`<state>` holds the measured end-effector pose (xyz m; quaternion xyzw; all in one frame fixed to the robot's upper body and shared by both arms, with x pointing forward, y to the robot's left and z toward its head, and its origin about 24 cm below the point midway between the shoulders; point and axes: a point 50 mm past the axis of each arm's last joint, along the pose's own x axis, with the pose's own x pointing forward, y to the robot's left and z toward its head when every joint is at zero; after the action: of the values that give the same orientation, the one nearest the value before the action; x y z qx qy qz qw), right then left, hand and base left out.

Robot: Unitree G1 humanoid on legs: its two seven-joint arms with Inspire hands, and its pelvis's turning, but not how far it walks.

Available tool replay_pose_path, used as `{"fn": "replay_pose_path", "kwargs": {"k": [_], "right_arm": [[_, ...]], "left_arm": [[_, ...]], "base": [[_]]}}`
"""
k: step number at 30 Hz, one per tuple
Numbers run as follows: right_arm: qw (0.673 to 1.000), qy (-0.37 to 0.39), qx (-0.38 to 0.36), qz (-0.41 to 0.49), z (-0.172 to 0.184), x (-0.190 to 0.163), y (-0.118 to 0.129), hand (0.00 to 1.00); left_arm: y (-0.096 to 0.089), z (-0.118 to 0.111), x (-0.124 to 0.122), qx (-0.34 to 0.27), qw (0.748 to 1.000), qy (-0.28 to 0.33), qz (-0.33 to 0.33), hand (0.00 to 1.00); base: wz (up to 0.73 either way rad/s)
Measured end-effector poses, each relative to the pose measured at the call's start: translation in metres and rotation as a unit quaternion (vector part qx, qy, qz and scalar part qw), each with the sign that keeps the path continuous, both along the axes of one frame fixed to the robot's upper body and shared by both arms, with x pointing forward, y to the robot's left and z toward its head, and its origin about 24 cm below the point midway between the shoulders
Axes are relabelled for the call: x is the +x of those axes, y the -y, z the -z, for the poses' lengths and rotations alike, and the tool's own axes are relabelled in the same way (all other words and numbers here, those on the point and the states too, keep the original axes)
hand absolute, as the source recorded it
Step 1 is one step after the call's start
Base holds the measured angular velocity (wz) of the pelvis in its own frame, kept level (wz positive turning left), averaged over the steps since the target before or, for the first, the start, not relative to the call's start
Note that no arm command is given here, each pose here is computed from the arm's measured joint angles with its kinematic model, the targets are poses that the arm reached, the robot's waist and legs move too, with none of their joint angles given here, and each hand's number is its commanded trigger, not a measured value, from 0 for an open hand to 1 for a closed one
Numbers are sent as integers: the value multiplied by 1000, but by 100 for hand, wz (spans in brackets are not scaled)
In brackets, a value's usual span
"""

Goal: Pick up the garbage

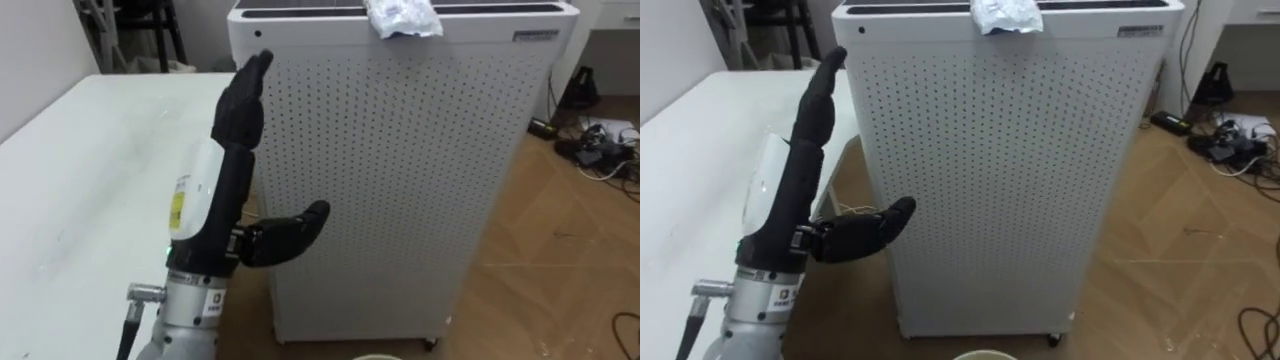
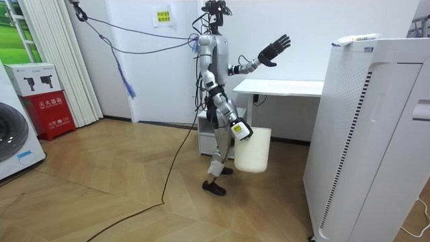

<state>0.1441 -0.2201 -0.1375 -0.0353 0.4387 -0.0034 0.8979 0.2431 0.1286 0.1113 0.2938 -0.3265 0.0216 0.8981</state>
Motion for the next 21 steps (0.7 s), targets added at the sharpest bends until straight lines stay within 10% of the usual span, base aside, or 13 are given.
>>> {"fn": "replay_pose_path", "kwargs": {"k": [21], "right_arm": [[999,-1,-25,-33,-5,1,10,100]], "left_arm": [[-10,-14,-1,77,991,91,-54,0]], "base": [[-32]]}}
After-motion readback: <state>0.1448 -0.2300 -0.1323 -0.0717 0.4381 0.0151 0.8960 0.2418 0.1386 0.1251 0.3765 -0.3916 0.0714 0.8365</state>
